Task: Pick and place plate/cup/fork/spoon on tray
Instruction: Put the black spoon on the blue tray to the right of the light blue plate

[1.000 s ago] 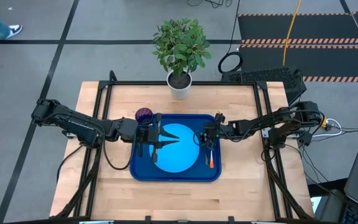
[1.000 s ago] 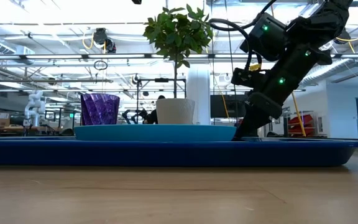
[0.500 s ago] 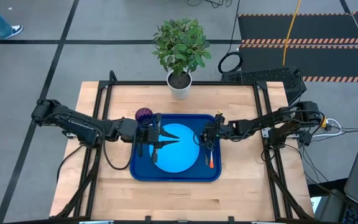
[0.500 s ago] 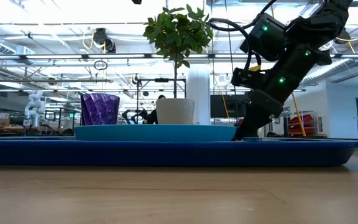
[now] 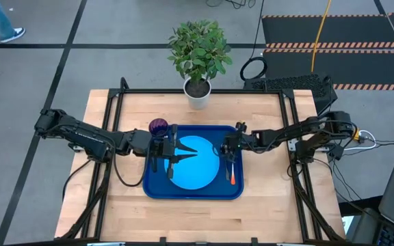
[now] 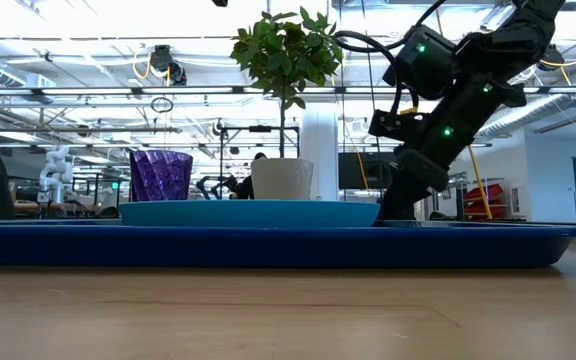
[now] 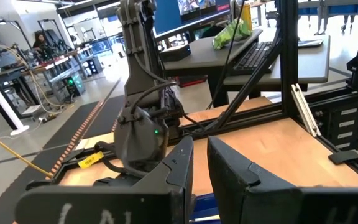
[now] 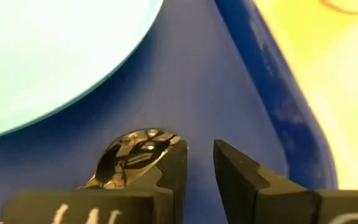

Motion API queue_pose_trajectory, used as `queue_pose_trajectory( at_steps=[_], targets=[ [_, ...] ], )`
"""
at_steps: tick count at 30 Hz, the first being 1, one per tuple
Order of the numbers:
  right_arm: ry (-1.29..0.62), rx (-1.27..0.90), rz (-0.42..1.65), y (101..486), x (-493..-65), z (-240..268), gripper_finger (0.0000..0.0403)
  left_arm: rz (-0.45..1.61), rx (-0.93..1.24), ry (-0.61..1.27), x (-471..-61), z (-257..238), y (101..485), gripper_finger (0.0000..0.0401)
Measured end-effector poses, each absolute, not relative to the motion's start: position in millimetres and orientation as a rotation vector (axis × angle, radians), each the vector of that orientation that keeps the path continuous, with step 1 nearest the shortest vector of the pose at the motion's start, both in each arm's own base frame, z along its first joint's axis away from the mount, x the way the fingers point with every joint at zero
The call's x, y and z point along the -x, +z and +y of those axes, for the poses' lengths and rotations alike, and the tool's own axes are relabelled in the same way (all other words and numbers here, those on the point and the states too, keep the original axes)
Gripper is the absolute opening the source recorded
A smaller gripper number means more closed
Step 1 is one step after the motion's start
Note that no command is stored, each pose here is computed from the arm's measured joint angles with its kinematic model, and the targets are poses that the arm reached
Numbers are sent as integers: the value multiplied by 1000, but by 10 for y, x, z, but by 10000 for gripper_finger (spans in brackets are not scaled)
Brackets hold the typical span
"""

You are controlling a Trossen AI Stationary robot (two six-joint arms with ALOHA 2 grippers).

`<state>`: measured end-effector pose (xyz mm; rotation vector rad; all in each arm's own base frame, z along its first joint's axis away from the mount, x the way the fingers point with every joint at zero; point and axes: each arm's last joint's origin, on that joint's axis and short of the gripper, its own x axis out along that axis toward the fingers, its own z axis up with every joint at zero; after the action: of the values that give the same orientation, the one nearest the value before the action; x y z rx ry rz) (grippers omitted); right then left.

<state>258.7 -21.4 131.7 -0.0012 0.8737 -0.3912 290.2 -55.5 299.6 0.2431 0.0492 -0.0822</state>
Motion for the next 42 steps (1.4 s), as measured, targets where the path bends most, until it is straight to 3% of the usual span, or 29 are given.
queue_pose_trajectory(
  at_steps=[9,42],
  targets=[
    [-367,-3,755,1471,-2637,-282,73,46,-243,-82,-2902,-555,3001,51],
    [-94,-159,933,1492,-2553,-601,73,41,-239,-76,-2905,-540,3008,51]
  ],
)
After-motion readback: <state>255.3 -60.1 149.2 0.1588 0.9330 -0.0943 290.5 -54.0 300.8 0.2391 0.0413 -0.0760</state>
